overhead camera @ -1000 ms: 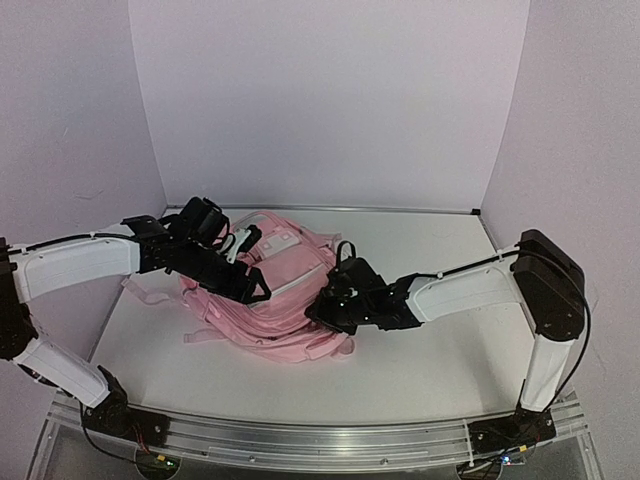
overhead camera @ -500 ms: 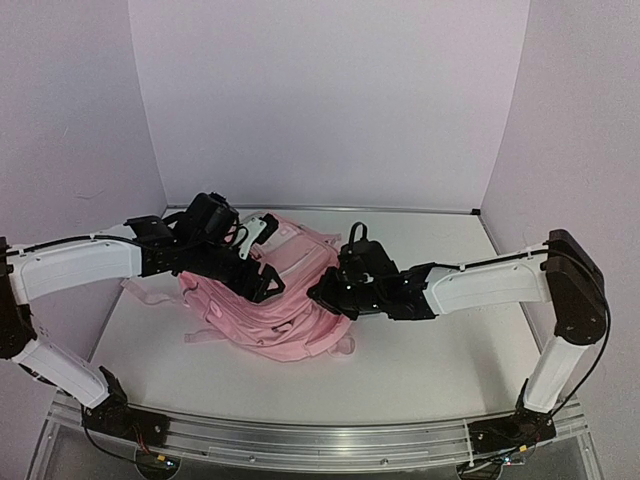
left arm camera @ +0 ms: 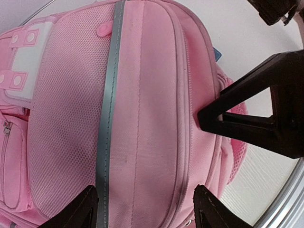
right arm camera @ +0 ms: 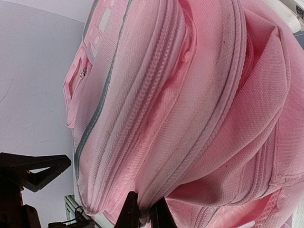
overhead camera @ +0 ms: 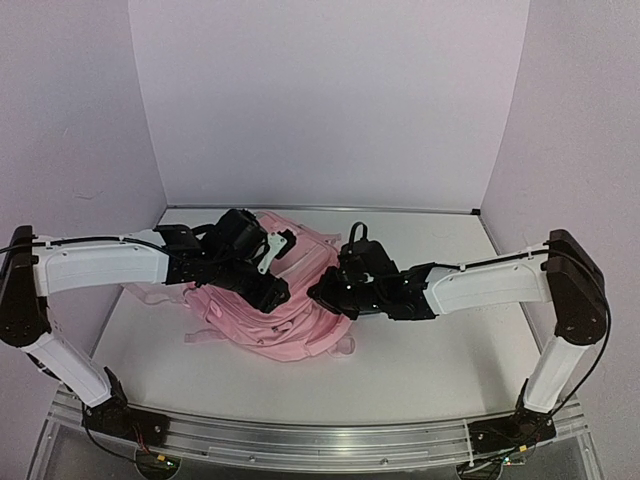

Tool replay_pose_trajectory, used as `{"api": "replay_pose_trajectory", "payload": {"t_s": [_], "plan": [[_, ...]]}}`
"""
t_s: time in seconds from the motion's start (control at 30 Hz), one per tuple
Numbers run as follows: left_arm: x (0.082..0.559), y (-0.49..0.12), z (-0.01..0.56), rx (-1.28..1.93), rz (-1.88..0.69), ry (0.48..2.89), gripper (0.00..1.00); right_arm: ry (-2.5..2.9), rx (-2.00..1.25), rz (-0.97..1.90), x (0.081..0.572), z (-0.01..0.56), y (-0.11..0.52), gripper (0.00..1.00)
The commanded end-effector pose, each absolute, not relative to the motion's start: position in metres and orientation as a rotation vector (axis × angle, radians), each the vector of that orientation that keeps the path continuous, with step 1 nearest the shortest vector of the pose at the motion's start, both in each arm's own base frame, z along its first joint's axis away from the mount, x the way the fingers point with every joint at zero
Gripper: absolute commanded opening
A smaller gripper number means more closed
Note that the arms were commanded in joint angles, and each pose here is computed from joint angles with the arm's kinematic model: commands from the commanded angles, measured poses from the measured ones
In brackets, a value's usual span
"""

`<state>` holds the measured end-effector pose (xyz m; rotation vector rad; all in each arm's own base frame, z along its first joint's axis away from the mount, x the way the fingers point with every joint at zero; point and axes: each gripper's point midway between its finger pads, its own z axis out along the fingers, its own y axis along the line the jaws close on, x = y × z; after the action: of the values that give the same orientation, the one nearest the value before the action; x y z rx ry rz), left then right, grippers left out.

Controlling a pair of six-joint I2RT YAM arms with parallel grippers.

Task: Pack the student bag
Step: Zip the student bag at the center of the board.

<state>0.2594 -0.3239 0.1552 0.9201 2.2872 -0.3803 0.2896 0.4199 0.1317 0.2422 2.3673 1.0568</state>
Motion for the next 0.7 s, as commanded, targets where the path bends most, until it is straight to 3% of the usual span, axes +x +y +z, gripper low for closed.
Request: {"api": "replay_pose_trajectory", "payload": {"t_s": [0.0, 0.17, 0.3, 0.33, 0.53, 0.67], "plan": [[0.271, -0.319, 0.164, 0.854, -0.318, 2.281, 0.69, 2.123, 0.252, 1.240, 0.302, 0.215, 0.426, 0.00], [0.261, -0.325, 0.158, 0.883, -0.368, 2.301, 0.79, 2.123, 0.263, 1.234, 0.302, 0.213, 0.425, 0.00], [0.256, -0.322, 0.144, 0.907, -0.326, 2.332, 0.79, 2.121, 0.271, 1.226, 0.303, 0.211, 0.424, 0.00], [0.258, -0.318, 0.139, 0.902, -0.277, 2.347, 0.76, 2.121, 0.270, 1.226, 0.303, 0.211, 0.424, 0.00], [0.269, -0.305, 0.134, 0.846, -0.109, 2.354, 0.37, 2.118, 0.266, 1.206, 0.302, 0.210, 0.419, 0.00], [0.273, -0.305, 0.138, 0.830, -0.097, 2.338, 0.14, 2.103, 0.257, 1.185, 0.300, 0.213, 0.410, 0.11]]}}
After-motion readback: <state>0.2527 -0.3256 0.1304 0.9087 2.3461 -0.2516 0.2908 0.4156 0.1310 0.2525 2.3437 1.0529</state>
